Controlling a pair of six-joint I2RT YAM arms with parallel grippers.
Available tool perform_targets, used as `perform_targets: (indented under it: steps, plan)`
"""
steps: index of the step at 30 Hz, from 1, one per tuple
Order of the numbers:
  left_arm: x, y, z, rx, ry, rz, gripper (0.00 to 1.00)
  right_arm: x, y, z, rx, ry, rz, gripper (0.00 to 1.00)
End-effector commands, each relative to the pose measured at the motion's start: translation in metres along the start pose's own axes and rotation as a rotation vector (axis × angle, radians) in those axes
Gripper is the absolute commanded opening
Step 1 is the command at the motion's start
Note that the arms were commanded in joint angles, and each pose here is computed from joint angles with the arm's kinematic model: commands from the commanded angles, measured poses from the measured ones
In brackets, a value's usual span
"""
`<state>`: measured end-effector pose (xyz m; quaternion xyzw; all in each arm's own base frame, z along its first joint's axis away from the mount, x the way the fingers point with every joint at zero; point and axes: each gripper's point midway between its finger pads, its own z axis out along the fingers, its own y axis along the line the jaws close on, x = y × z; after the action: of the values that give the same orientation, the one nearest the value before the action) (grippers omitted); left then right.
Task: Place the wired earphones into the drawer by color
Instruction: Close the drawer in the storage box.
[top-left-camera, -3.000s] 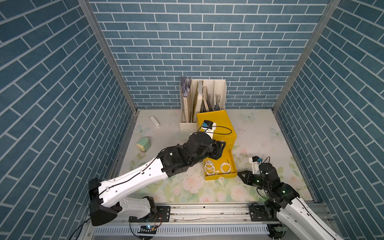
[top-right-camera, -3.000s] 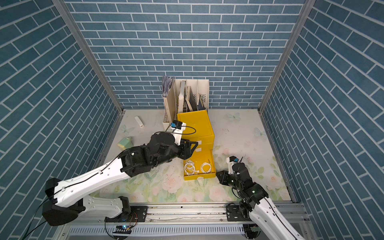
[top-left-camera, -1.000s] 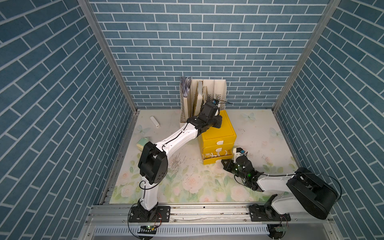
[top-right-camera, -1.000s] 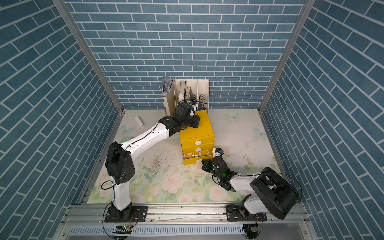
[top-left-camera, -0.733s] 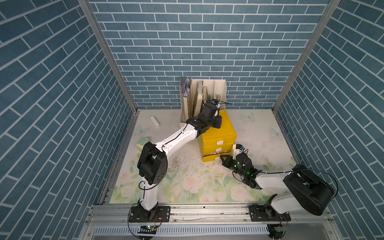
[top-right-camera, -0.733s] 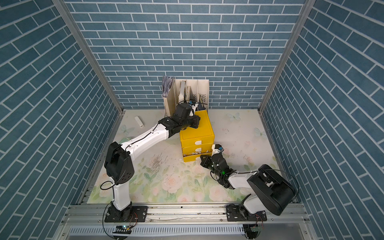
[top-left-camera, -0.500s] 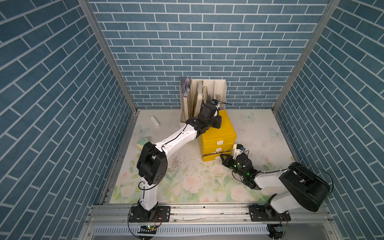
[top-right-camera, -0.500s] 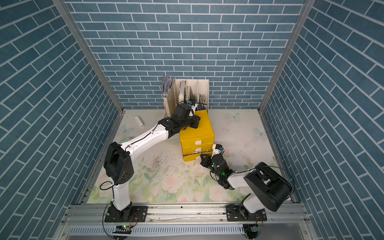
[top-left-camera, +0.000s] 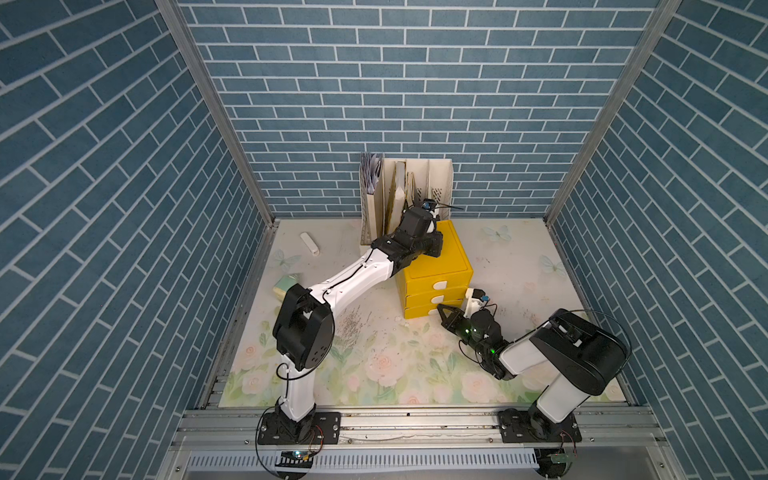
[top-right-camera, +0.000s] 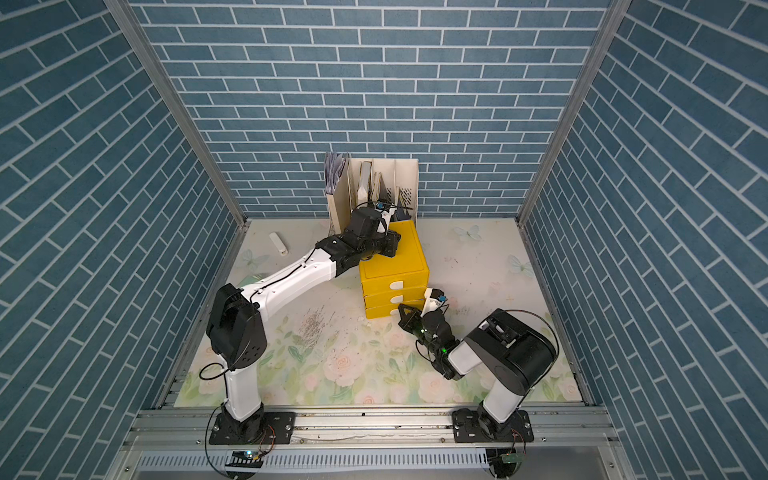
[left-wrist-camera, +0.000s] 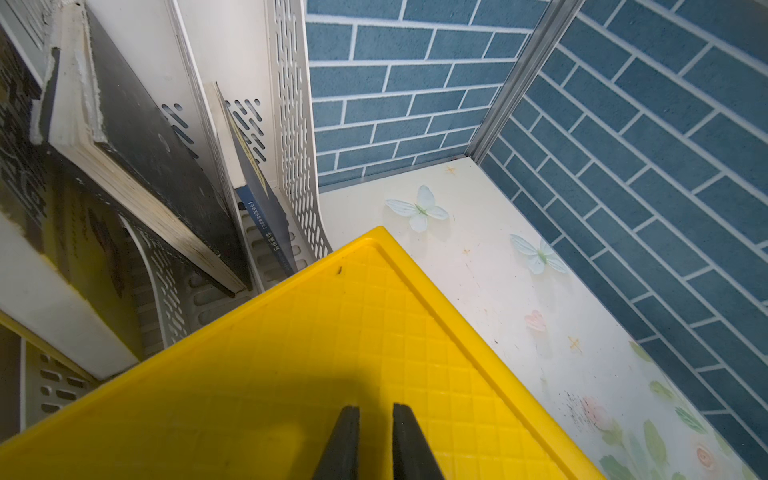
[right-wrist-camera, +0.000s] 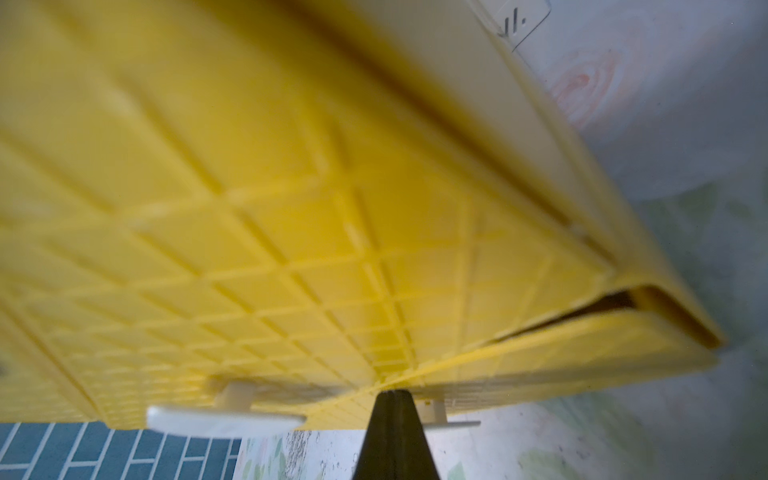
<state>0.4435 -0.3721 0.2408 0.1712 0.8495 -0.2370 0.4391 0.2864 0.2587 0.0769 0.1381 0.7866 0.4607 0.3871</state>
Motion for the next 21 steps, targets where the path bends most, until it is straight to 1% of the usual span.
perform_targets:
  steps: [1,3,5,7,9,10,11,13,15,17,19,21]
  plan:
    - [0.105,0.017,0.016,-0.039,0.331,-0.003,0.2,0.004,0.002,0.002,-0.018,-0.003,0.03,0.0]
    - [0.106,0.017,0.015,-0.035,0.328,-0.003,0.2,0.006,0.002,0.001,-0.019,0.0,0.032,0.0]
    - [0.1,0.014,0.011,-0.023,0.305,-0.009,0.22,0.006,0.002,-0.002,-0.018,-0.005,0.037,0.0]
    - [0.086,0.008,0.004,0.001,0.264,-0.024,0.25,0.007,0.002,-0.006,-0.019,-0.007,0.036,0.0]
    - [0.065,-0.001,-0.008,0.03,0.209,-0.043,0.29,0.006,0.005,-0.012,-0.03,-0.006,0.035,0.0]
    - [0.052,-0.006,-0.016,0.049,0.175,-0.054,0.33,0.005,0.008,-0.016,-0.041,-0.006,0.029,0.0]
    - [0.039,-0.011,-0.025,0.064,0.141,-0.068,0.39,0.005,0.012,-0.02,-0.049,0.0,0.016,0.0]
    - [0.01,-0.02,-0.046,0.091,0.068,-0.087,0.6,0.004,0.022,-0.028,-0.048,0.033,-0.046,0.0]
    - [-0.015,-0.027,-0.069,0.114,0.006,-0.098,0.73,0.004,0.032,-0.039,-0.031,0.075,-0.133,0.11]
    - [-0.036,-0.032,-0.093,0.124,-0.053,-0.1,0.8,-0.002,0.04,-0.054,-0.005,0.103,-0.219,0.22]
    - [-0.053,-0.033,-0.12,0.12,-0.11,-0.105,0.84,-0.015,0.053,-0.076,0.036,0.111,-0.326,0.45]
    - [-0.067,-0.031,-0.149,0.109,-0.17,-0.109,0.88,-0.037,0.063,-0.099,0.098,0.074,-0.413,0.63]
